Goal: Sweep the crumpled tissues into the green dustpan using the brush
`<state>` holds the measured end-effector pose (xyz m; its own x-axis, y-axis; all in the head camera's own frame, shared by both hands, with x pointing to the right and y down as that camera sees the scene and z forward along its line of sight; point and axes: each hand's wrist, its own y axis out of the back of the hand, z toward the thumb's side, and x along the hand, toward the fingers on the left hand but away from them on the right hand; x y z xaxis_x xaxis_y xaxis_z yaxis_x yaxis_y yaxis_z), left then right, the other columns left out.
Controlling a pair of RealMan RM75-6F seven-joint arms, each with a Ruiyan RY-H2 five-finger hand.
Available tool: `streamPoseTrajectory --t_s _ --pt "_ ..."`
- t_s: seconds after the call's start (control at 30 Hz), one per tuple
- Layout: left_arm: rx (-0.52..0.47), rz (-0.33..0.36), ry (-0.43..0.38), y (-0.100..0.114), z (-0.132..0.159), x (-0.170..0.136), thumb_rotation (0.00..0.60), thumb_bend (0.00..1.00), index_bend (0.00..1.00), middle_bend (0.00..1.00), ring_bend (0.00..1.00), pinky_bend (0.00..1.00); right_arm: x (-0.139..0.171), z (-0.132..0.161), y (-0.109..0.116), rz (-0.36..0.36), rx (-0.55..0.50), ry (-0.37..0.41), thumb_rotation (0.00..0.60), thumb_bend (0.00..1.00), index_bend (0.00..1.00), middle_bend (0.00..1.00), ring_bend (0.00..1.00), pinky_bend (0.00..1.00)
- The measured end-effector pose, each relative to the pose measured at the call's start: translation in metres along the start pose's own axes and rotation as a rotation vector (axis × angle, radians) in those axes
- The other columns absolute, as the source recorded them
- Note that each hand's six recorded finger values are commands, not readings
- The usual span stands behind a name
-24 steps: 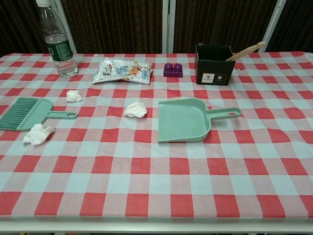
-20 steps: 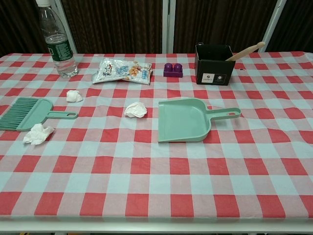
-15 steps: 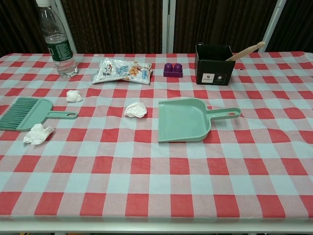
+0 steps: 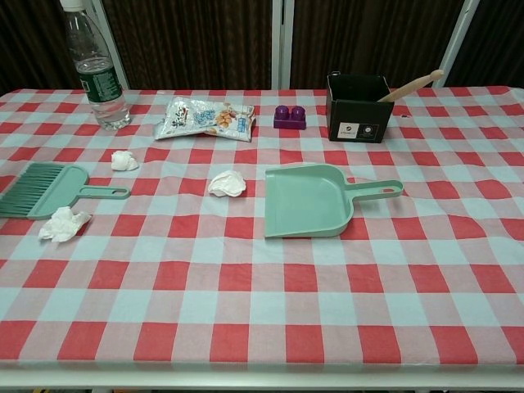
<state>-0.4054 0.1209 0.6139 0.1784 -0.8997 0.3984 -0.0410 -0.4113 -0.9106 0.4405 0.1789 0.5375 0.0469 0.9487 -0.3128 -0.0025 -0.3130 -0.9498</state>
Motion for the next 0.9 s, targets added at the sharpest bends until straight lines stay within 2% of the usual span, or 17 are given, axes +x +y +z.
streamPoseTrajectory --t_s 0.1,0.17,0.3,0.57,0.9 --pt "0.022 -0.044 -0.053 -0.01 0.017 0.027 0.6 0.13 0.4 0.42 0.52 0.84 -0.001 0.0 0.001 0.001 0.002 0.003 0.6 0.1 0.07 0.18 0.01 0.09" --pt "0.047 -0.078 -0.084 -0.021 0.03 0.044 0.6 0.16 0.42 0.45 0.58 0.89 -0.001 0.0 0.002 0.001 0.004 0.005 0.6 0.1 0.07 0.18 0.01 0.1" --pt "0.094 -0.141 -0.117 -0.042 0.051 0.067 0.6 0.21 0.44 0.46 0.68 0.93 -0.001 -0.001 0.004 -0.002 0.005 0.004 0.6 0.1 0.08 0.18 0.01 0.1" --pt "0.208 -0.223 -0.14 -0.083 0.083 0.089 0.6 0.24 0.44 0.46 0.72 0.95 0.001 -0.006 0.002 0.016 -0.001 -0.008 0.6 0.1 0.08 0.18 0.01 0.11" --pt "0.312 -0.314 -0.112 -0.125 0.092 0.091 0.6 0.25 0.43 0.45 0.72 0.95 0.003 -0.009 -0.003 0.033 -0.007 -0.017 0.6 0.1 0.08 0.18 0.01 0.11"
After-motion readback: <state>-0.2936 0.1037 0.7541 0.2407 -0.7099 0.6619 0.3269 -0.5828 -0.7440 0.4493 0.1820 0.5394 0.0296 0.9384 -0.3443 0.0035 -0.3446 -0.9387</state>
